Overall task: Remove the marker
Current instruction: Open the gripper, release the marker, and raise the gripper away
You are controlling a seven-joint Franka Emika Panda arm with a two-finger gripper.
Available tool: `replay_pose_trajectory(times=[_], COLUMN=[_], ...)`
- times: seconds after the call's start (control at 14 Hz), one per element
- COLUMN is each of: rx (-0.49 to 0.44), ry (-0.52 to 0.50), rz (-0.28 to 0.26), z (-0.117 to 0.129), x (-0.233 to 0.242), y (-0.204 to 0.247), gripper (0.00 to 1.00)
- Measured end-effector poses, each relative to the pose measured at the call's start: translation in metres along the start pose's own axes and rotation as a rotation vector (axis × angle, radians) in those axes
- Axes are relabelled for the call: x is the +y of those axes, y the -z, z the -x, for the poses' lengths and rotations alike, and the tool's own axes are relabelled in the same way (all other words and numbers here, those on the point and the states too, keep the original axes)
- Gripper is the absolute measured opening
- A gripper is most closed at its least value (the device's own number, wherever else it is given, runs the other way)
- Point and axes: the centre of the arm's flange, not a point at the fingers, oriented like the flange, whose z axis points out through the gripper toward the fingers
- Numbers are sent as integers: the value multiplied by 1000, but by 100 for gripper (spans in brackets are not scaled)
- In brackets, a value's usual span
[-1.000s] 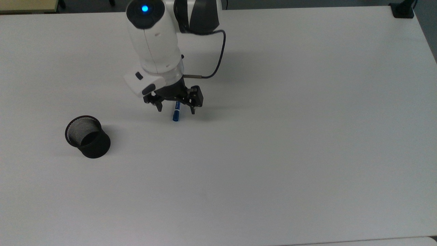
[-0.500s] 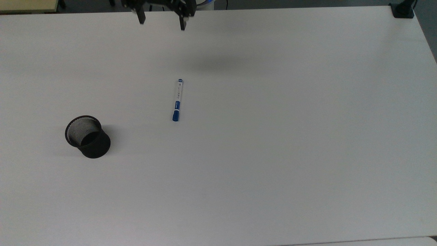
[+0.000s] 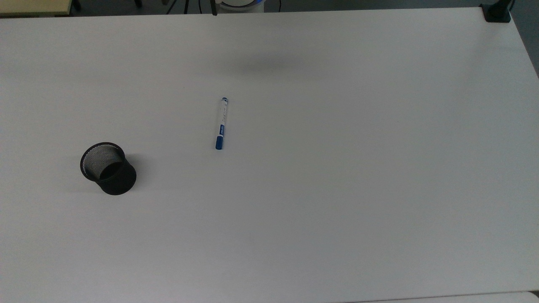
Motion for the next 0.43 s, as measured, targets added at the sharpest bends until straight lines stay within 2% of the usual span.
replay_pose_trajectory(times=[0.21, 0.43], rx=[33, 33], ry=[72, 96], rz=[-4, -3], z=[-9, -12], x=[5, 11], y=[-4, -6], gripper=[100, 100])
